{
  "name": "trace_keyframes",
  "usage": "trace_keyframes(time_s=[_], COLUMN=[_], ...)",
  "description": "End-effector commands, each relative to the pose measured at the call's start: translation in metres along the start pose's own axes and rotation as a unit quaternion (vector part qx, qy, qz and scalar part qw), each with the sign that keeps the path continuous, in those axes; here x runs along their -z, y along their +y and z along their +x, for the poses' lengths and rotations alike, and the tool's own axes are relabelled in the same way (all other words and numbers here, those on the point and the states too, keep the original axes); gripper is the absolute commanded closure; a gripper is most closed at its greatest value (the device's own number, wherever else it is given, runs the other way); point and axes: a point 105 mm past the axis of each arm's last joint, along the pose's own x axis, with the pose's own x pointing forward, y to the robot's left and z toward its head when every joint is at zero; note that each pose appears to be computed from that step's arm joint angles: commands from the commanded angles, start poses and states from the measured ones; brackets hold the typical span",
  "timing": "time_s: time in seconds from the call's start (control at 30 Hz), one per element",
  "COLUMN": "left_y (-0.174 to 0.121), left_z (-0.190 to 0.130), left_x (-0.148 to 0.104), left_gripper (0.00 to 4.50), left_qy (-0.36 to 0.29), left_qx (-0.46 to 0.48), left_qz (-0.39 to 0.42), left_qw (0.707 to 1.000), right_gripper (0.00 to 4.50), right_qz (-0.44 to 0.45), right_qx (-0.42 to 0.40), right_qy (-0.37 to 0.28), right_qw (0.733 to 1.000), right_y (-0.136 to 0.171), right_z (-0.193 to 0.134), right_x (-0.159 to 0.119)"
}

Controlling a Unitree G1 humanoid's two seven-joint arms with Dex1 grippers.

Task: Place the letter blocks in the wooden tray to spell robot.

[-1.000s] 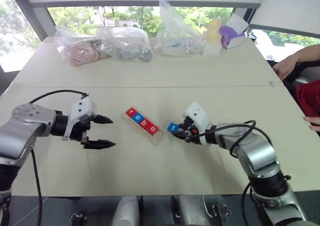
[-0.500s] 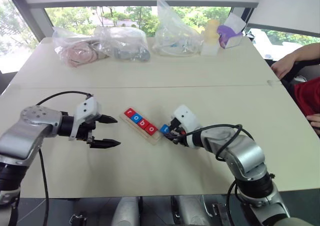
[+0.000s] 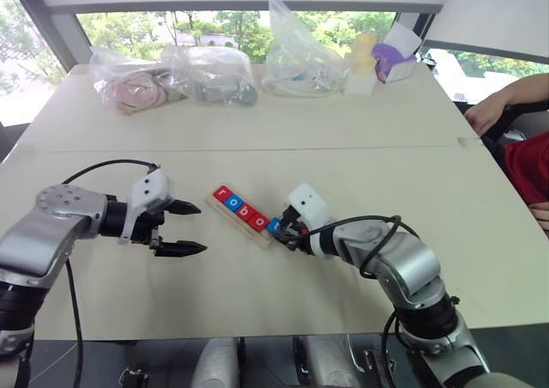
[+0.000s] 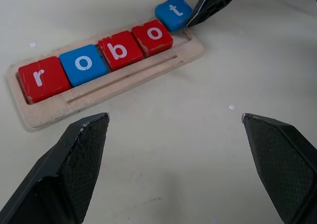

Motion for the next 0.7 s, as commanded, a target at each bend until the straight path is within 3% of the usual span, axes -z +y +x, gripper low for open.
trace_keyframes(time_s=[0.03,0.67,0.7], left_y=[0.0,0.002,0.002], left_z=[-0.004,-0.004,-0.004], left_x=[-0.008,-0.002,-0.001], left_gripper=[0.0,0.0,0.0], left_qy=[-0.01,-0.008,-0.008], left_qx=[-0.005,-0.014,-0.015], left_qz=[0.013,0.004,0.004], left_qw=[1.0,1.0,1.0], right_gripper=[3.41,3.41,2.91], right_qz=[-0.012,-0.009,-0.009], right_qx=[-0.009,-0.021,-0.021], right_qy=[-0.022,-0.033,-0.034], right_qw=[1.0,0.999,0.999], right_y=[0.006,0.018,0.018], right_z=[0.001,0.01,0.01], right_x=[-0.012,-0.02,-0.02])
